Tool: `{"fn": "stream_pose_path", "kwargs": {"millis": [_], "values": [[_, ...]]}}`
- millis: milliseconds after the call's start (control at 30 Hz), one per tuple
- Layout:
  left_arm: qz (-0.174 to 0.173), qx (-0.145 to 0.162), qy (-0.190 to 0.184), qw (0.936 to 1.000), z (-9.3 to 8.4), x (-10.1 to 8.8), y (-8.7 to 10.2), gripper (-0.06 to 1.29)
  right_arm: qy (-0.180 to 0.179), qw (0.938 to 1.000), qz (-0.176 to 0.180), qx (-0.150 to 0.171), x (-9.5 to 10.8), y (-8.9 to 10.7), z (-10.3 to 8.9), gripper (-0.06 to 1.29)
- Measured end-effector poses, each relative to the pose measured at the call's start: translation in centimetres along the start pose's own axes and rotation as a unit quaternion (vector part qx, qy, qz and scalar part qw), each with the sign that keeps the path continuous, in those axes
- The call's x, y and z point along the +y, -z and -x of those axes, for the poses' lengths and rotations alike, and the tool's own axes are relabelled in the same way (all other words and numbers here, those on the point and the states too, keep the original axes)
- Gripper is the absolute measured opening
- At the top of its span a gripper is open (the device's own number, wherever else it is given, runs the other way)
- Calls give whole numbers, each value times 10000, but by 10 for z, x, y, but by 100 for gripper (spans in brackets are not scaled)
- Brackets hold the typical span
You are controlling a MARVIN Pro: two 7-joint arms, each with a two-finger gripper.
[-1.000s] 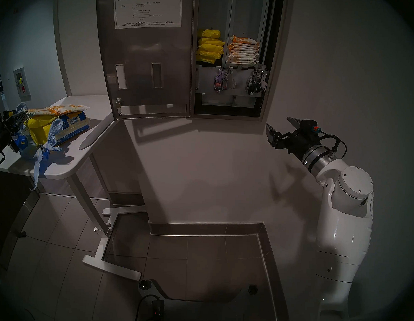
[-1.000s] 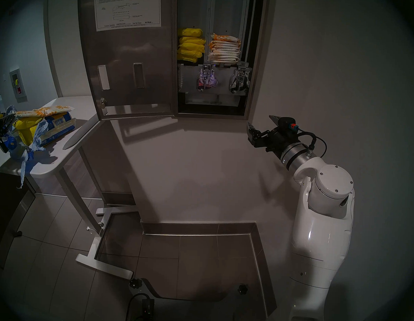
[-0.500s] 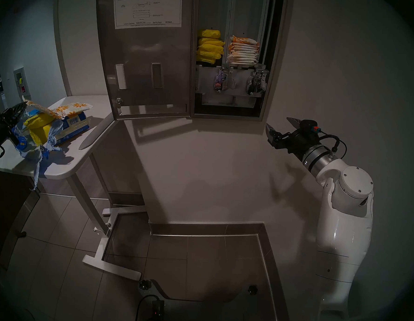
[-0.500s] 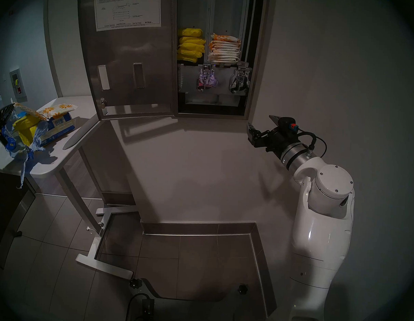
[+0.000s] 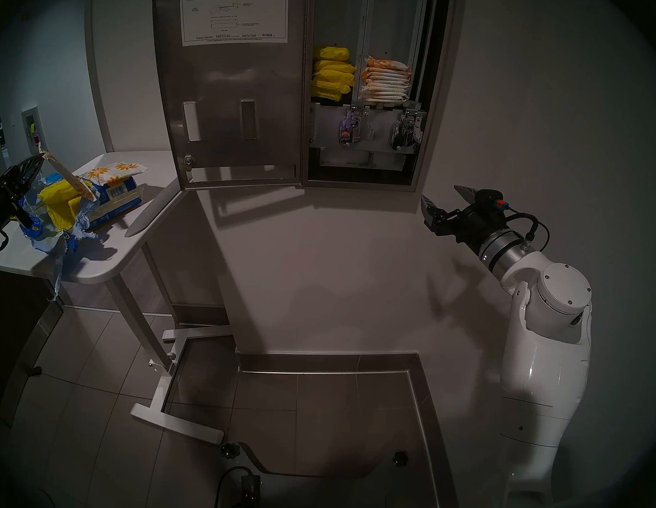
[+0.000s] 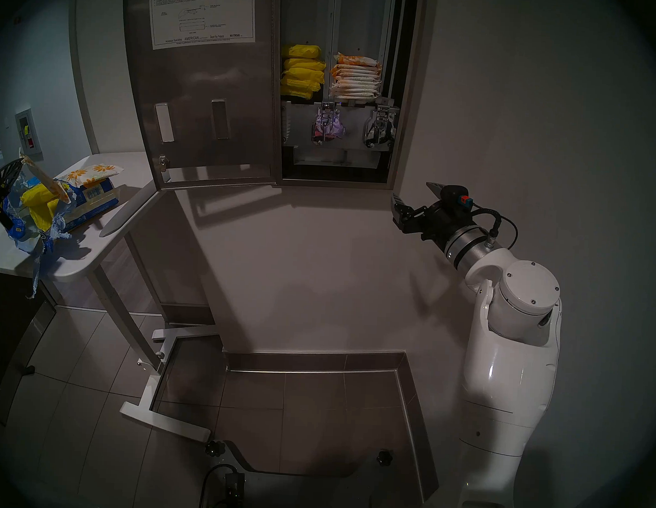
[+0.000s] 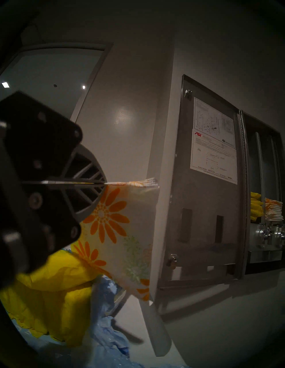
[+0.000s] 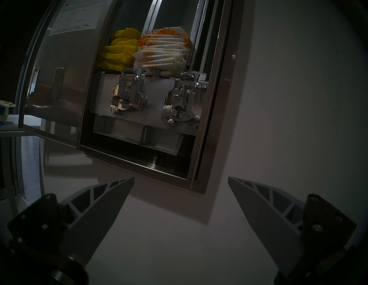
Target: Open the dispenser door, put the pads inside, close the door
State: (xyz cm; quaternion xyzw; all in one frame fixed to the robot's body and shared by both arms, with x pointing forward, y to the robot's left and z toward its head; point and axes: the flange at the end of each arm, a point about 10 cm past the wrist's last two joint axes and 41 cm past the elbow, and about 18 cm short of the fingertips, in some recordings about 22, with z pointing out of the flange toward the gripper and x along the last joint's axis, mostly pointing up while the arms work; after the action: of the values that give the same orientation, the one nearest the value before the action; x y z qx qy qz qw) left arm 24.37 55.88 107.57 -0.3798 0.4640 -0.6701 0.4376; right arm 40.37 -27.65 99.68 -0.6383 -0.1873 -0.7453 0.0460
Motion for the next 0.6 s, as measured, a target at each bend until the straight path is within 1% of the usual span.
{"fn": "stream_pose_path", "kwargs": {"millis": [300,433,600], "values": [[-79,259,153,9995,-29,-1,-8,-2,1,10000,0,0,0,0,0,123],[-123,404,297,9987,-44,1,-14,-2,2,10000,0,0,0,0,0,123],[-103,591,603,9964,-66,11,-24,-2,2,10000,0,0,0,0,0,123]]}}
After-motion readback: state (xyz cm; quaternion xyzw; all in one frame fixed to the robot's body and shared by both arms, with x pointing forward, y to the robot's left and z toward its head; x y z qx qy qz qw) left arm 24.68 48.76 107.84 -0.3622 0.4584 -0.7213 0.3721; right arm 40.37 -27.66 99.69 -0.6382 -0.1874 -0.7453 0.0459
